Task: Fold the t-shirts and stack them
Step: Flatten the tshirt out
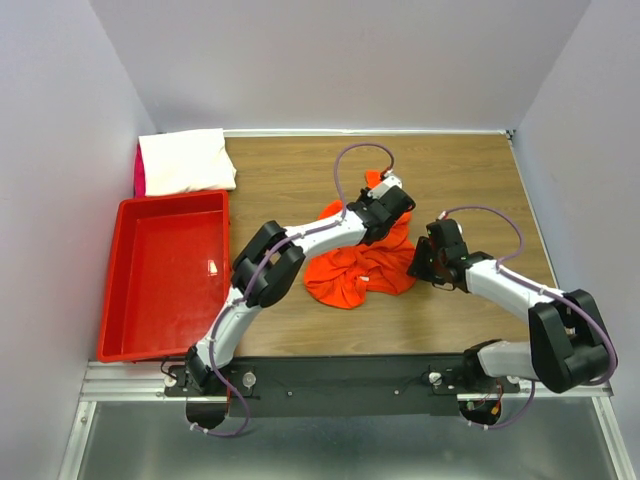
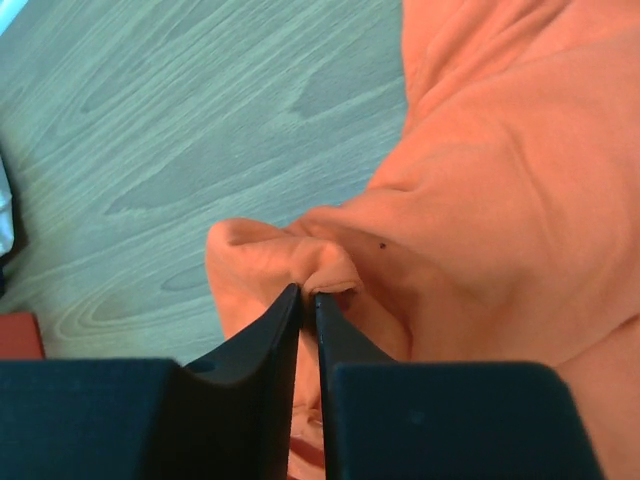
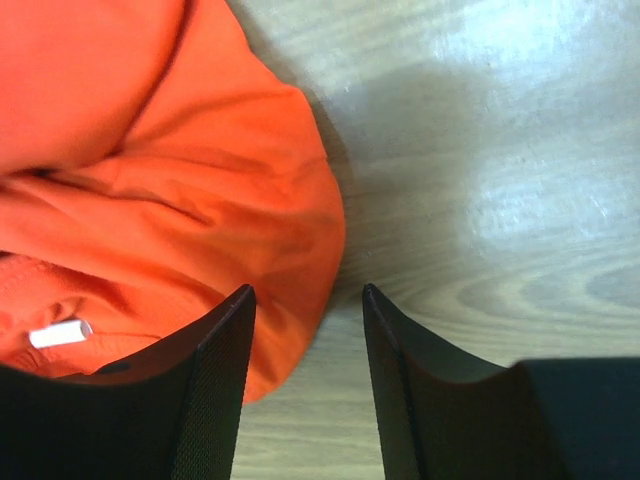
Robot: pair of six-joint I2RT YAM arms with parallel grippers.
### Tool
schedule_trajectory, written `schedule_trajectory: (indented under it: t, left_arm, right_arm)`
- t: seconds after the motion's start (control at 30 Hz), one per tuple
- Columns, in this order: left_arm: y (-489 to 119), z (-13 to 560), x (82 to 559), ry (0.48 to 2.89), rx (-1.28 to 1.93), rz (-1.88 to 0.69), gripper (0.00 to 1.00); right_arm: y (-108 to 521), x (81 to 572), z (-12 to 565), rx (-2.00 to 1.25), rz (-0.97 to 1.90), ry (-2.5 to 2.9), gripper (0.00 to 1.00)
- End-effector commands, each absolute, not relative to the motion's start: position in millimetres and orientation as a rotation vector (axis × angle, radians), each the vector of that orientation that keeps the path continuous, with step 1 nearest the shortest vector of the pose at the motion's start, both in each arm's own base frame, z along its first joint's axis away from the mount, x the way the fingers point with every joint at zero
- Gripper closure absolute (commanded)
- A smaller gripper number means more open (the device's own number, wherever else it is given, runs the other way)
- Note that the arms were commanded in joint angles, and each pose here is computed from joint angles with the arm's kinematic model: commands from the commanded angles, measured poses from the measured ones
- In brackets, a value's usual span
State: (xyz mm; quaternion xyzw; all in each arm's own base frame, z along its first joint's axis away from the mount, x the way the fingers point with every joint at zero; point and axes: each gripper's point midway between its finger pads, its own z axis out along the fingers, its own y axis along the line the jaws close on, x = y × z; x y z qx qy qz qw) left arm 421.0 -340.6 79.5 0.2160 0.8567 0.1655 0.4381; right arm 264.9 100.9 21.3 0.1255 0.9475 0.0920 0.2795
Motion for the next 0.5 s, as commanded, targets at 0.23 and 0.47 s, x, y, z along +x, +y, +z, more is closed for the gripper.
schedule_trajectory:
  t: [0.23, 0.47]
  left_arm:
    - [-263.6, 160.9, 433.4, 2.079, 0.28, 0.429, 1.0]
    - [-170.8, 156.5, 421.7, 2.16, 0.1, 0.424, 1.0]
  right_arm:
    - [93.9, 271.7, 5.3, 0.342, 0.182, 2.571, 0.98]
    - [52.2, 302.9, 11.8, 0.547, 0.061, 2.508, 0.99]
